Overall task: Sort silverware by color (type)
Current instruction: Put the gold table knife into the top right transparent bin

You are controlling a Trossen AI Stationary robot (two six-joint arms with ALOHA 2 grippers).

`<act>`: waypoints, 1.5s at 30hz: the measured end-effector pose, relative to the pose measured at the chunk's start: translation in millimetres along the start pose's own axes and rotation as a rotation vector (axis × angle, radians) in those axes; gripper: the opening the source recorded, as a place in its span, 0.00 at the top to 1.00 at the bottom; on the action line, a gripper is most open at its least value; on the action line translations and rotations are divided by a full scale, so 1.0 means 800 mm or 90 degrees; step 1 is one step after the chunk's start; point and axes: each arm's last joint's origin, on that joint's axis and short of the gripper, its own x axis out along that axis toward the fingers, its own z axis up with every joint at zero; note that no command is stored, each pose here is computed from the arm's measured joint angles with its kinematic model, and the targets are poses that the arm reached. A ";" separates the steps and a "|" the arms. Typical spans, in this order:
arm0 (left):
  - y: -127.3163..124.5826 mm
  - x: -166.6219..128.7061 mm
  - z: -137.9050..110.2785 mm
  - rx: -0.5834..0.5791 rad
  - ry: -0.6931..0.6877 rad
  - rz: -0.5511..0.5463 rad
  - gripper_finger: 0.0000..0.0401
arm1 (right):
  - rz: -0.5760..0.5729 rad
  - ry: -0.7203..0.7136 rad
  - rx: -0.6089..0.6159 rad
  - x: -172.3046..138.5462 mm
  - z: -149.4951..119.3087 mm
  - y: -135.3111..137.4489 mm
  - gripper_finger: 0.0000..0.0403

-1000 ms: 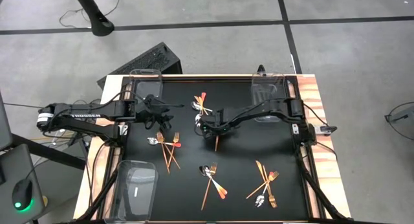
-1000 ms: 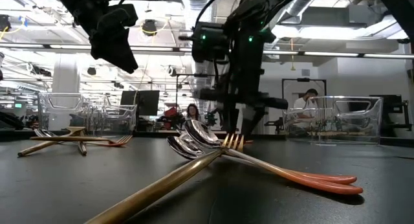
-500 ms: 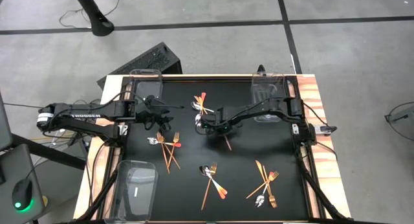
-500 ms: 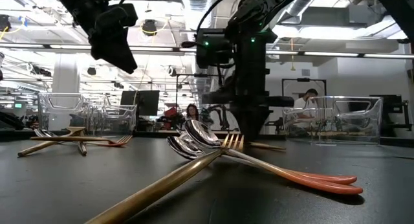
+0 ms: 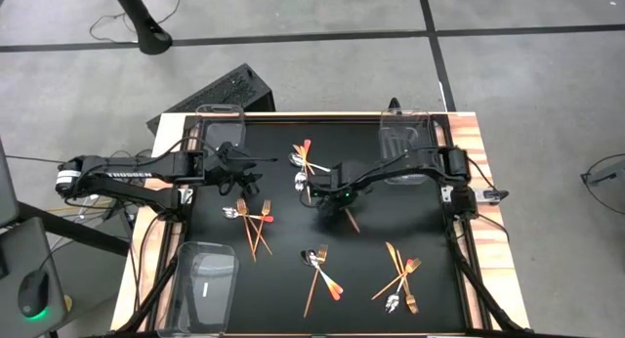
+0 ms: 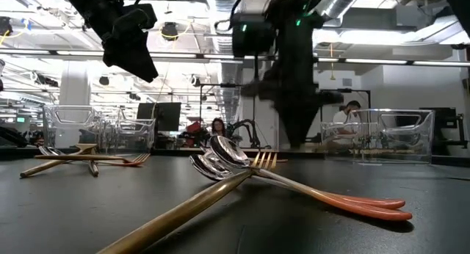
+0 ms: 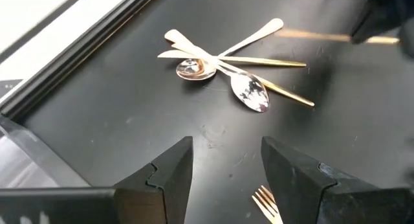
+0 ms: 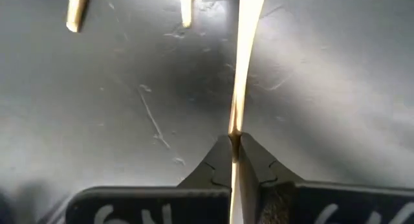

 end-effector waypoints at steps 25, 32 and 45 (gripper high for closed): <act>-0.001 0.000 0.004 -0.183 -0.022 -0.008 0.57 | -0.203 -0.170 0.092 -0.128 0.036 -0.223 0.96; -0.004 -0.001 0.003 -0.217 -0.025 -0.006 0.57 | -0.203 -0.136 0.103 -0.080 0.024 -0.256 0.96; -0.005 -0.002 0.003 -0.266 -0.037 0.009 0.57 | -0.182 -0.161 0.071 -0.051 0.032 -0.275 0.96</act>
